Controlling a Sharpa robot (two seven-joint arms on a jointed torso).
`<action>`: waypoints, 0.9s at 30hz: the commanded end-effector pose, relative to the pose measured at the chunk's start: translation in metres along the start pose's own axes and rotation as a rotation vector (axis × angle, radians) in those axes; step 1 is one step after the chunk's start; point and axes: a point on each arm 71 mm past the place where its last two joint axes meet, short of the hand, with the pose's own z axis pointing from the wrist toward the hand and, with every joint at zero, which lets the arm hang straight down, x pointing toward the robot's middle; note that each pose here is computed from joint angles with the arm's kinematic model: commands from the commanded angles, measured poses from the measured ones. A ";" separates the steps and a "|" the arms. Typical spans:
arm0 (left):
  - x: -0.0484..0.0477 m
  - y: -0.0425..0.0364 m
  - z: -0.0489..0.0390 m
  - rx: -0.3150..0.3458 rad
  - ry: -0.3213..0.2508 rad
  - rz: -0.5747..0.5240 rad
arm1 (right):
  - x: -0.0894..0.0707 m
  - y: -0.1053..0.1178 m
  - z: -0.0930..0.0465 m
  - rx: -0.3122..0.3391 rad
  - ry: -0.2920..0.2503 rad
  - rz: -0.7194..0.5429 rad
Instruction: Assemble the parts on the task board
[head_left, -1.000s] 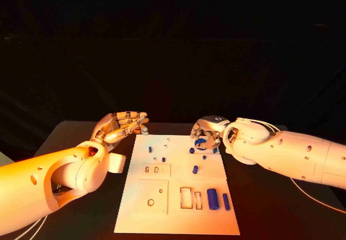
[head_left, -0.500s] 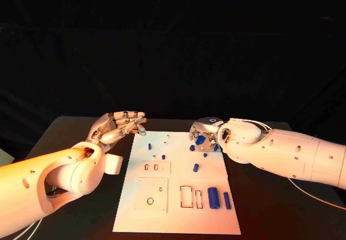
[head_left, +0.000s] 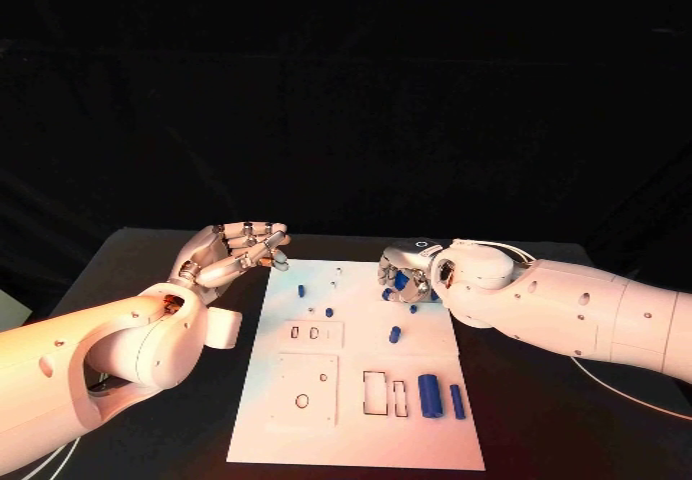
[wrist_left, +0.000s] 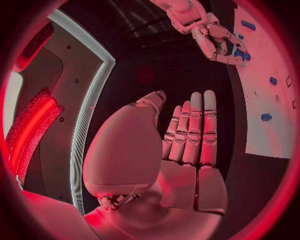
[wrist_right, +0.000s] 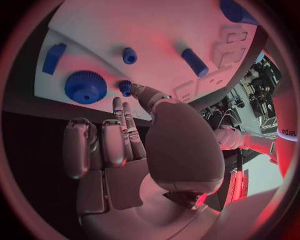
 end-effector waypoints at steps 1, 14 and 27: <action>0.0022 -0.0021 0.0002 0.007 0.022 -0.007 | 0.004 0.000 0.001 0.005 0.037 -0.012; 0.0014 -0.0029 0.0000 0.006 0.022 -0.007 | 0.008 0.000 0.003 0.002 0.046 -0.009; 0.0013 -0.0025 0.0003 0.002 0.024 -0.009 | -0.002 0.004 0.003 -0.007 -0.112 0.018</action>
